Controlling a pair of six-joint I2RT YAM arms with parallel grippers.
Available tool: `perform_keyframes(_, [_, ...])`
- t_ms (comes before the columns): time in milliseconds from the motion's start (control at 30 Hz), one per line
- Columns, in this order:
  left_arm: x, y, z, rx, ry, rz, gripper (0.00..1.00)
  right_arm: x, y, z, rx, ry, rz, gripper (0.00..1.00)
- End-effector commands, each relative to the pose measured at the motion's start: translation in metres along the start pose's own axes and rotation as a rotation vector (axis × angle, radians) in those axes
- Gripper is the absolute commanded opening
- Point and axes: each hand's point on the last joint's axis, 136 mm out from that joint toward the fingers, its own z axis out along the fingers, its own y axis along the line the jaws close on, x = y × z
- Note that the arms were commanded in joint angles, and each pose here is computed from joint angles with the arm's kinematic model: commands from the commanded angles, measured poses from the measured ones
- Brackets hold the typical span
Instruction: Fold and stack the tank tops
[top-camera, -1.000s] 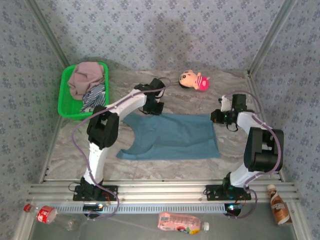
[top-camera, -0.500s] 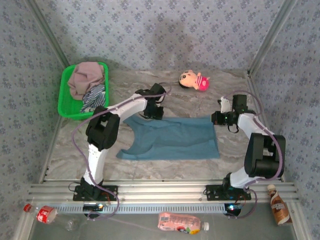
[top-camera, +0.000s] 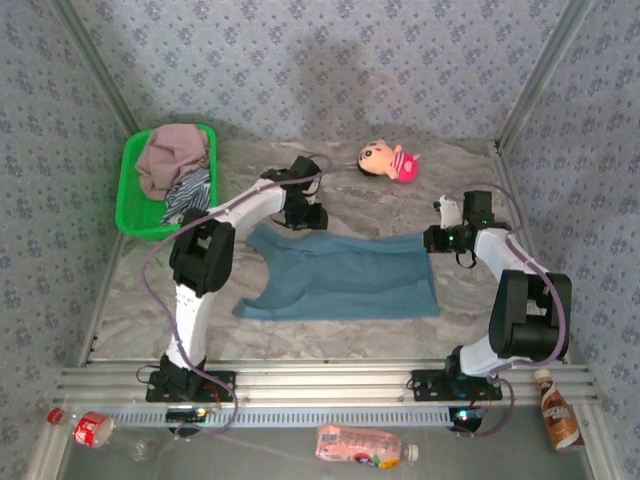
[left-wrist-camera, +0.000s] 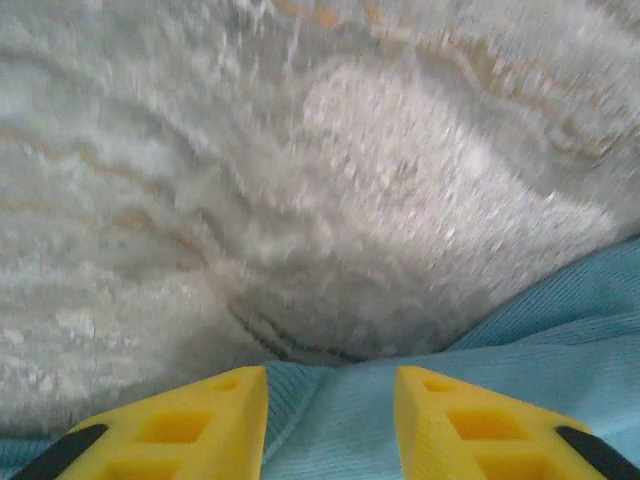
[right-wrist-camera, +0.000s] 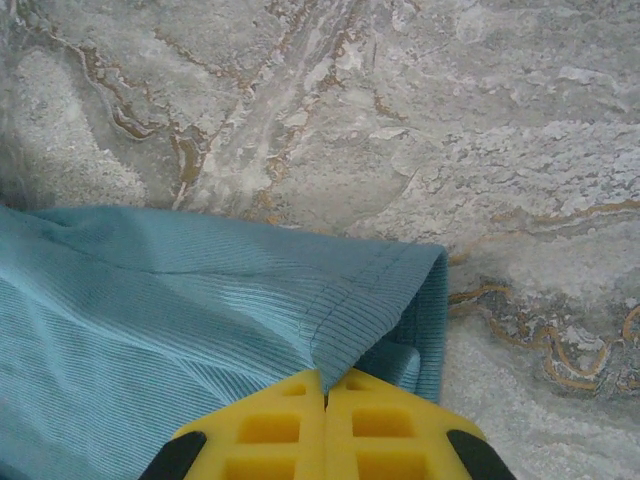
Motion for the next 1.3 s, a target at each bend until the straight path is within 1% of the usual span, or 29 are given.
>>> perform_keyframes(0, [0.013, -0.016, 0.008, 0.089, 0.108, -0.005, 0.40, -0.008, -0.002, 0.001, 0.010, 0.003, -0.015, 0.03])
perform_keyframes(67, [0.014, -0.014, 0.012, 0.083, 0.132, -0.012, 0.41, -0.006, -0.001, 0.002, 0.001, 0.009, -0.012, 0.03])
perform_keyframes(300, [0.007, 0.012, 0.019, -0.091, 0.168, 0.035, 0.45, -0.007, -0.002, 0.006, 0.002, 0.015, -0.002, 0.03])
perform_keyframes(567, [-0.001, 0.016, 0.031, -0.115, 0.158, 0.056, 0.46, -0.015, -0.007, 0.012, 0.012, 0.004, 0.000, 0.03])
perform_keyframes(733, [0.009, 0.007, 0.038, -0.093, 0.199, 0.080, 0.46, -0.019, -0.007, 0.015, 0.006, 0.000, 0.000, 0.03])
perform_keyframes(867, [0.013, 0.022, 0.043, -0.185, 0.215, 0.101, 0.46, -0.020, -0.007, 0.016, 0.005, 0.002, -0.002, 0.03])
perform_keyframes(967, [0.009, 0.041, 0.041, -0.313, 0.210, 0.131, 0.45, -0.020, -0.007, 0.016, 0.003, 0.002, -0.002, 0.03])
perform_keyframes(1000, [0.007, 0.044, 0.039, -0.336, 0.208, 0.137, 0.46, -0.020, -0.007, 0.016, 0.002, 0.003, -0.002, 0.03])
perform_keyframes(1200, [-0.013, 0.046, 0.025, -0.383, 0.127, 0.162, 0.46, -0.019, -0.006, 0.015, -0.001, 0.005, -0.001, 0.03])
perform_keyframes(1267, [-0.019, 0.044, 0.024, -0.365, 0.110, 0.152, 0.46, -0.019, -0.005, 0.016, -0.005, 0.005, 0.001, 0.03])
